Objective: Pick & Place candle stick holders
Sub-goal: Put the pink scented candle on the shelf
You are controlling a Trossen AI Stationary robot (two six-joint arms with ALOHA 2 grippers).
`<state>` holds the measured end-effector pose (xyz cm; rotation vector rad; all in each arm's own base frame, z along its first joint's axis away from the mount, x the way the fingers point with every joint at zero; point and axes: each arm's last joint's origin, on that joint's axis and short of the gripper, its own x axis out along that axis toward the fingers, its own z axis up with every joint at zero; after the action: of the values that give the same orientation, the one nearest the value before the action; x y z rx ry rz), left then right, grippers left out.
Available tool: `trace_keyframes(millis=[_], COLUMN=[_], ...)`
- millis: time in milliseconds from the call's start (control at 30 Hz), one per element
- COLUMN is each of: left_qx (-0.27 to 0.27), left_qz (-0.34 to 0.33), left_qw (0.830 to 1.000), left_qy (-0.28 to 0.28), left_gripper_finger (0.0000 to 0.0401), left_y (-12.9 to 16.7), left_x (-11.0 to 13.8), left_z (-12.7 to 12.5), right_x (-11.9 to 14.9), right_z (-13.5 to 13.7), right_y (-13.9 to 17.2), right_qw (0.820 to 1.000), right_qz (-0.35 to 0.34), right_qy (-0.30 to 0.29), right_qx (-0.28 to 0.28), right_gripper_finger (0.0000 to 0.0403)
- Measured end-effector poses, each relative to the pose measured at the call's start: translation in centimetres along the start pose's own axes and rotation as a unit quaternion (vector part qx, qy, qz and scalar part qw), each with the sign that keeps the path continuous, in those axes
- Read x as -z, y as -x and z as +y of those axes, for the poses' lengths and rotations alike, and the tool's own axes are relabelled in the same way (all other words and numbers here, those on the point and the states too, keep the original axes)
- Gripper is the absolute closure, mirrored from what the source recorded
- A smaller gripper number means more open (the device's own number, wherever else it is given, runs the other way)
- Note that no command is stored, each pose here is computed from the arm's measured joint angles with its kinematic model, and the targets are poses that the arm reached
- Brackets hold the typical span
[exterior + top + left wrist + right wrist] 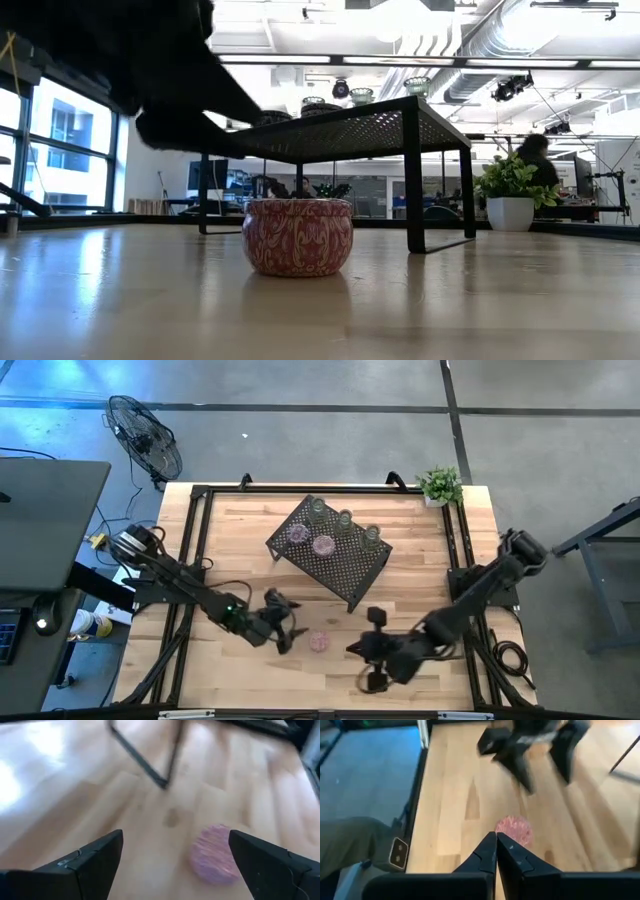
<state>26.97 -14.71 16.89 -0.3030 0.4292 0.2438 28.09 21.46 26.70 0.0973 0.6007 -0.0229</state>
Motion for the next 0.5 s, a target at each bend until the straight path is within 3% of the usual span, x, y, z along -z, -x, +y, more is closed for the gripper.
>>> trace_keyframes(millis=[133,233,333,500], left_qx=[-0.015,-0.004,-0.026,-0.108], left_qz=[-0.025,-0.023,-0.018,-0.038], left_qw=[0.999,0.999,1.000,0.993], left_qy=[0.027,0.024,0.002,-0.032], left_gripper_finger=[0.0044,0.0044,0.0047,0.0112], left_y=[0.4,0.4,0.3,0.5], left_x=[0.8,0.9,1.3,1.8], left_z=[1.2,1.2,1.5,2.2], right_x=[-0.4,-0.9,-0.8,-1.1], right_z=[-0.3,-0.6,-0.7,-0.4], right_y=[-3.0,-5.0,-6.8,-9.2], right_qw=[0.998,0.996,0.993,0.991], right_qz=[0.059,0.086,0.114,0.134], right_qy=[-0.023,-0.032,-0.021,0.020], right_qx=[0.002,-0.002,-0.004,0.008], right_gripper_finger=[0.0375,0.0334,0.0279,0.0170])
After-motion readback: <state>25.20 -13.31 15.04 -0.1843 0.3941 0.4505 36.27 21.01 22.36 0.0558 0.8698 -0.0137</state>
